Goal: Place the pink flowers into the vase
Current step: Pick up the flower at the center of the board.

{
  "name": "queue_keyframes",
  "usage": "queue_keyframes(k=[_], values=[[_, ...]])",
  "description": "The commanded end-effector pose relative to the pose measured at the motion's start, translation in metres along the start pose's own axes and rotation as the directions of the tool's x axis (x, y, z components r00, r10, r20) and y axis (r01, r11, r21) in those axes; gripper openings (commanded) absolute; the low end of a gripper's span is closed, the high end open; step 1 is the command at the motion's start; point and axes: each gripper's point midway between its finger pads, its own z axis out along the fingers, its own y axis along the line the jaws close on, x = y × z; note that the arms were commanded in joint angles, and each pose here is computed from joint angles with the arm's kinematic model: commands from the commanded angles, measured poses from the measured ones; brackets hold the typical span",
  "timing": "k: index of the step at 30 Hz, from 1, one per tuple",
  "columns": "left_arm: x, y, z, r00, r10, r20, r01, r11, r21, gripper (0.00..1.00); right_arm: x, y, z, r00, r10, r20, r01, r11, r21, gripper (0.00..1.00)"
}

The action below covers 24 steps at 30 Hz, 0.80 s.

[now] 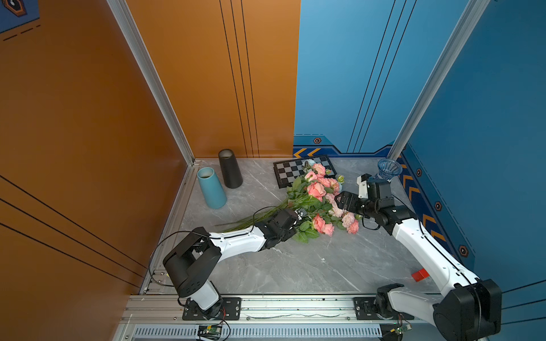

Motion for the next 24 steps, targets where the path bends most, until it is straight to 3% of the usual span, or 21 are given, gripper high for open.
queue_keyframes(k=[1, 9, 18, 24], values=[[-0.016, 0.01, 0.005, 0.999, 0.019, 0.033, -0.017, 0.999, -0.034, 0.69, 0.008, -0.001, -0.003, 1.0, 0.004, -0.029, -0.005, 1.0, -0.026, 1.0], [-0.019, 0.007, 0.02, 0.997, 0.08, 0.009, -0.08, 0.996, -0.033, 0.55, 0.008, -0.001, 0.0, 0.999, 0.024, -0.035, -0.025, 0.999, -0.042, 1.0], [-0.019, 0.008, 0.031, 0.995, 0.101, 0.0, -0.101, 0.995, -0.012, 0.52, 0.008, -0.003, 0.0, 0.998, 0.047, -0.03, -0.049, 0.997, -0.053, 1.0], [-0.023, 0.003, 0.034, 0.994, 0.112, 0.007, -0.112, 0.994, 0.004, 0.32, 0.009, -0.005, 0.0, 0.998, 0.059, -0.033, -0.06, 0.997, -0.054, 1.0]])
